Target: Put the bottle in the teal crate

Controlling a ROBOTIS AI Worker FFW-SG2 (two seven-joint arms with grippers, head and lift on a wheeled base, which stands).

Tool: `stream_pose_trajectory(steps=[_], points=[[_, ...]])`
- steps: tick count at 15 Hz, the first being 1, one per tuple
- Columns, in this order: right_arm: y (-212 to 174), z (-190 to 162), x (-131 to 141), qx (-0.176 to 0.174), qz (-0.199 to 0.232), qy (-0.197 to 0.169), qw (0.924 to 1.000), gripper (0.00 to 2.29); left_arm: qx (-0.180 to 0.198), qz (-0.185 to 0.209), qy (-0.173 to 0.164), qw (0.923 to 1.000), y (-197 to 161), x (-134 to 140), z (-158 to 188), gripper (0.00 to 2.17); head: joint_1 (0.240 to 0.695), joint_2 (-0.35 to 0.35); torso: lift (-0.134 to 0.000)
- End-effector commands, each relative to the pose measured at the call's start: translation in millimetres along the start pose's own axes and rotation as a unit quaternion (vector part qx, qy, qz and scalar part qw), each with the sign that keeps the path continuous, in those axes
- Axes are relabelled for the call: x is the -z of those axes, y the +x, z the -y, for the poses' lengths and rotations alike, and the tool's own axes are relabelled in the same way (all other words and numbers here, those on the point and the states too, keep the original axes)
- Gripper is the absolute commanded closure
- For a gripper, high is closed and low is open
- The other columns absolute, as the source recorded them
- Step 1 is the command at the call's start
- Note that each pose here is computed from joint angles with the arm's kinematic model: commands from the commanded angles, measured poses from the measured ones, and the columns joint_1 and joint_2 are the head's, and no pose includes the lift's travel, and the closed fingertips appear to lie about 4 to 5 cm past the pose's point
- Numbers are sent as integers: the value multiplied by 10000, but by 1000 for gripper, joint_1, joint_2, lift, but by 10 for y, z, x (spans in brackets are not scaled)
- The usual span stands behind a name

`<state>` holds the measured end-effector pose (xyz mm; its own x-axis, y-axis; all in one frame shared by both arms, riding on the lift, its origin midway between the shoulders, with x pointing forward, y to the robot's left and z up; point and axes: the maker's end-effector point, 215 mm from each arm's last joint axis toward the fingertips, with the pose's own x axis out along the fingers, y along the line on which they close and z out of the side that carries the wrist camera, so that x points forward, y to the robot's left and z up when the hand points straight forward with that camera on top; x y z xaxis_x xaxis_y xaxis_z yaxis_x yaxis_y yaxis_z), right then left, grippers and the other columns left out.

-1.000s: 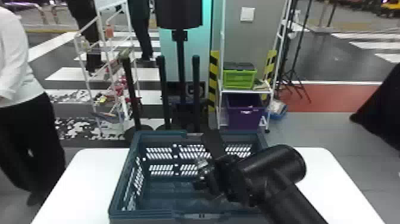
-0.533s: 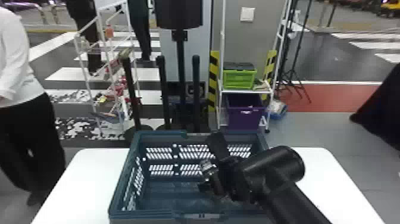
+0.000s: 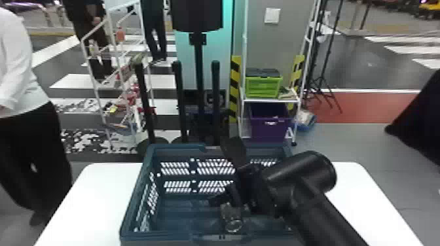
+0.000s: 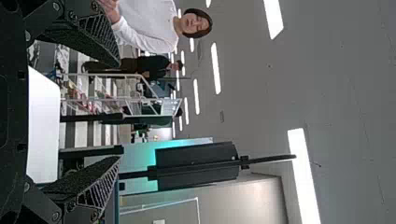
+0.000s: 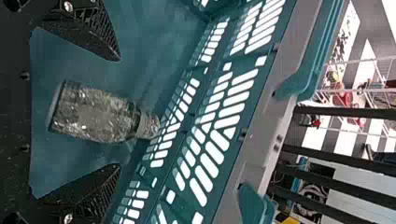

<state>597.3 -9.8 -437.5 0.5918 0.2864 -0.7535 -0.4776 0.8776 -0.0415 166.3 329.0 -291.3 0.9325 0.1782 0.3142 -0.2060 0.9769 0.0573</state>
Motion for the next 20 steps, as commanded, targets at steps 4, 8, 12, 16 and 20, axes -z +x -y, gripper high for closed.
stream_pose_trajectory(steps=[4, 8, 12, 16, 20], points=[[-685, -343, -303, -63, 491, -114, 9987, 87, 13, 16, -2, 10000, 7, -13, 9, 191, 499, 0, 0], [-1202, -95, -256, 235, 1008, 59, 9946, 87, 21, 31, -6, 10000, 14, -24, 14, 191, 499, 0, 0], [-1695, 348, -28, 590, 1830, 285, 9809, 87, 31, 37, -12, 10000, 7, -31, 26, 191, 499, 0, 0], [-2212, 476, 91, 733, 2898, 481, 9531, 87, 58, 64, -25, 10000, 15, -60, 56, 191, 499, 0, 0], [-2834, 482, 332, 903, 4119, 719, 9039, 87, 87, 56, -21, 9999, 2, -52, 74, 191, 499, 0, 0]])
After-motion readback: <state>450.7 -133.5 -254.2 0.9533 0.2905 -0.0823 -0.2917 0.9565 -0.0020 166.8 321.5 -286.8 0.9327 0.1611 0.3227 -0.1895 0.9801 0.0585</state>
